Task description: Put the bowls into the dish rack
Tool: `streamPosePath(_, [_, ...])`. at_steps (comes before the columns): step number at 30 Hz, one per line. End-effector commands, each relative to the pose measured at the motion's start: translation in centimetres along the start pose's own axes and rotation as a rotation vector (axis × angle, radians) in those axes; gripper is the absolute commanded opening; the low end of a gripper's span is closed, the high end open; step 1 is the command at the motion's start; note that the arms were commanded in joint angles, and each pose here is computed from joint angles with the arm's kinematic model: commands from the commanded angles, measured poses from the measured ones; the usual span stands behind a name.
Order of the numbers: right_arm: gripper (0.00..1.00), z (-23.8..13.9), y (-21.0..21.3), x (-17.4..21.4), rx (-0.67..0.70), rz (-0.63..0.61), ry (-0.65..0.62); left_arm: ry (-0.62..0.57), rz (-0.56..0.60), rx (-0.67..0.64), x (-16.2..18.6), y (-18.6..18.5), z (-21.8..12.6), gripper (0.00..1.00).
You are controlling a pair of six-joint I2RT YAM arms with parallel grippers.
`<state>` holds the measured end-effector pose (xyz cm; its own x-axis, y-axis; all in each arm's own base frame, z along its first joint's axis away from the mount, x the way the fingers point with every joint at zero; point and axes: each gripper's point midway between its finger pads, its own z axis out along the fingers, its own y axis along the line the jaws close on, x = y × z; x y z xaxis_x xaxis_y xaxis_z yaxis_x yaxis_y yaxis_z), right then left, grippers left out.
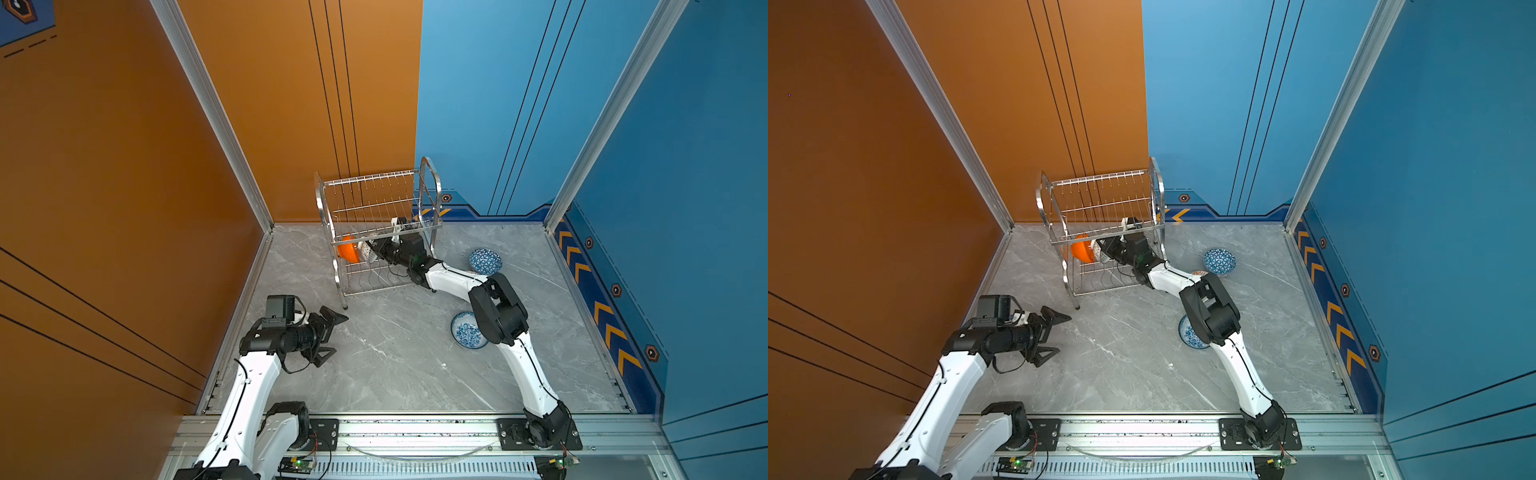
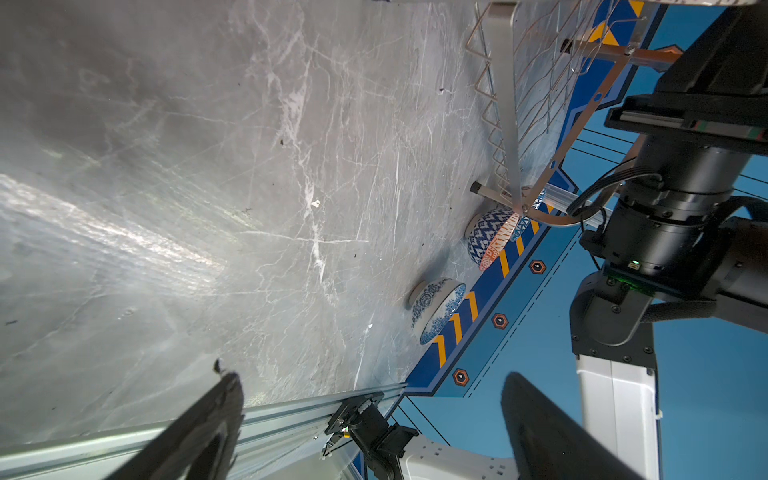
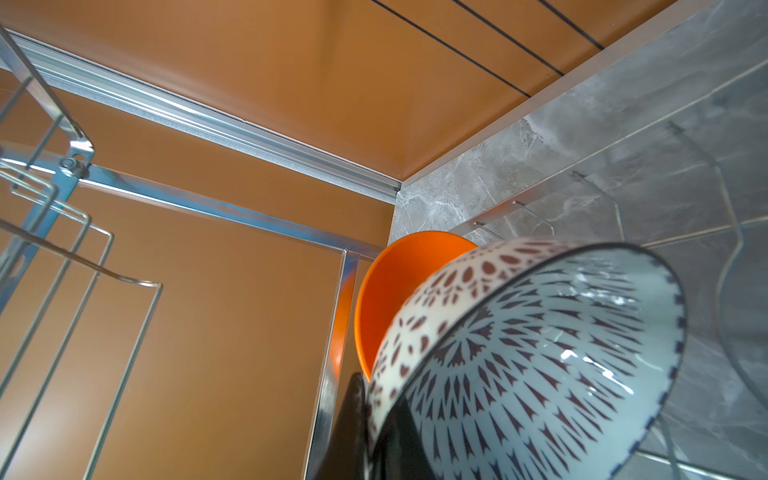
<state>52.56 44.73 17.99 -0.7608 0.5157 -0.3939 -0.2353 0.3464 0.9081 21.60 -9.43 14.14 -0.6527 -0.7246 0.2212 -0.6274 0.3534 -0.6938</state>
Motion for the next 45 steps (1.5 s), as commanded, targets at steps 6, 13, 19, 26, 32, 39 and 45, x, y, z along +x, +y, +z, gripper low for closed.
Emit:
streamPosePath(6, [0.00, 1.0, 0.7, -1.0, -0.054, -0.055, -0.091, 0.027, 0.009, -0.025, 0.5, 0.4, 0.2, 0.98])
streamPosePath(13, [0.00, 1.2, -0.1, -1.1, -0.034, -0.079, -0.111, 0.038, 0.012, -0.036, 0.7, 0.7, 0.5, 0.98])
streamPosePath(19, [0.00, 1.0, -0.2, -1.8, -0.061, -0.082, -0.157, 0.043, 0.013, -0.045, 0.8, 0.9, 0.6, 0.98])
streamPosePath(26, [0.00, 1.1, -1.0, -2.6, -0.055, -0.074, -0.196, 0.047, 0.013, -0.048, 0.9, 0.9, 0.7, 0.98])
streamPosePath(32, [0.00, 1.1, -2.0, -3.1, -0.045, -0.060, -0.210, 0.050, 0.011, -0.053, 0.8, 1.0, 0.8, 0.98])
streamPosePath(39, [0.00, 1.2, -3.1, -3.3, -0.037, -0.044, -0.212, 0.047, 0.010, -0.058, 0.7, 1.0, 0.8, 0.98])
streamPosePath(45, [0.00, 1.4, -3.7, -2.9, -0.027, -0.043, -0.194, 0.043, 0.004, -0.063, 0.5, 1.1, 0.9, 0.98])
